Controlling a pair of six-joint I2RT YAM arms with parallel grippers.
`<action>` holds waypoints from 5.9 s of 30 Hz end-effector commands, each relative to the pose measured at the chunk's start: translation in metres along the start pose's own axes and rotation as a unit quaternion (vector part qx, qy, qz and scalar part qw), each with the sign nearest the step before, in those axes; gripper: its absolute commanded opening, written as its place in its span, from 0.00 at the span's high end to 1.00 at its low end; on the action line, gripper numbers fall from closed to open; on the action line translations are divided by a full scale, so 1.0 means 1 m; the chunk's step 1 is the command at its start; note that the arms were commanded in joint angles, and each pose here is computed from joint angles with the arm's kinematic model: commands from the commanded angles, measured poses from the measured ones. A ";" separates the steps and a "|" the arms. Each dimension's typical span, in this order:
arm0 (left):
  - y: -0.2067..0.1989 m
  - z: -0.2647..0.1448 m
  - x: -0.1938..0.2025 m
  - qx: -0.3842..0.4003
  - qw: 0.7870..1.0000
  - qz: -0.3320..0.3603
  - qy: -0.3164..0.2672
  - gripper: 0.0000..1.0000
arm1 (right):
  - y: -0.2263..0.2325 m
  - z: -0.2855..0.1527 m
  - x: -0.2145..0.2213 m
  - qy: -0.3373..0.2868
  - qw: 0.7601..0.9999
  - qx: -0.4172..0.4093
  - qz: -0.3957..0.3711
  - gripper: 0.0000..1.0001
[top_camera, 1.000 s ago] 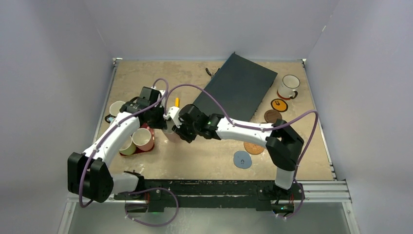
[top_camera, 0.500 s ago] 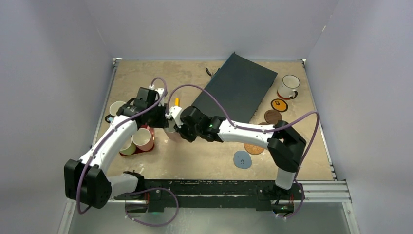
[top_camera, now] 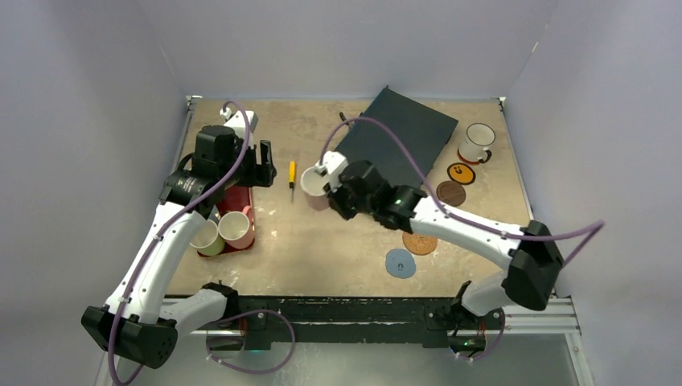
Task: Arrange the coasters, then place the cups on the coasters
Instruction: Place the cup on the coaster, then pick up the cup from the tray.
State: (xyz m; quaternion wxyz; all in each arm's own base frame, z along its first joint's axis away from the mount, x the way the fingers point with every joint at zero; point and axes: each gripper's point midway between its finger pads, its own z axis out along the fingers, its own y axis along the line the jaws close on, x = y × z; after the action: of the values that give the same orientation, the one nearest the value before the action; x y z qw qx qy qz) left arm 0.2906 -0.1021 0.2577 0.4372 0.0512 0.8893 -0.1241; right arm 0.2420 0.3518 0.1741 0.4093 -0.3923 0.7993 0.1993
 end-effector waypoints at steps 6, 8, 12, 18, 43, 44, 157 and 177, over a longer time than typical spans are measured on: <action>0.035 0.021 -0.042 -0.057 0.994 -0.004 -0.089 0.29 | -0.167 -0.088 -0.035 -0.125 0.979 0.160 0.027 1.00; 0.043 0.028 -0.048 -0.051 0.991 -0.034 -0.117 0.29 | -0.201 -0.105 -0.030 -0.131 0.972 0.192 0.031 1.00; 0.066 0.039 -0.063 -0.061 0.982 -0.065 -0.169 0.29 | -0.251 -0.124 -0.014 -0.142 0.962 0.229 0.049 1.00; 0.078 0.062 -0.080 -0.061 0.975 -0.070 -0.204 0.29 | -0.303 -0.139 0.012 -0.130 0.956 0.254 0.064 1.00; 0.072 0.094 -0.053 -0.024 0.980 -0.060 -0.189 0.30 | -0.386 -0.171 0.133 -0.015 0.931 0.335 0.145 1.00; 0.073 0.095 -0.053 -0.024 0.980 -0.061 -0.188 0.30 | -0.388 -0.170 0.137 -0.008 0.929 0.339 0.148 1.00; 0.072 0.095 -0.040 -0.022 0.985 -0.061 -0.162 0.31 | -0.382 -0.185 0.157 0.006 0.892 0.371 0.258 0.44; 0.141 0.043 0.050 -0.256 0.950 -0.164 -0.067 0.31 | -0.325 -0.236 0.040 -0.198 0.899 0.309 0.238 0.38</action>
State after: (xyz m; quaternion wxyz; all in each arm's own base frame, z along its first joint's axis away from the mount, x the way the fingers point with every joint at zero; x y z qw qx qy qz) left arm 0.3473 0.0013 0.1710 0.4862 -0.1588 0.8593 -0.0010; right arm 0.3710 -0.0381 0.2373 0.5447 0.0157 0.8364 0.0594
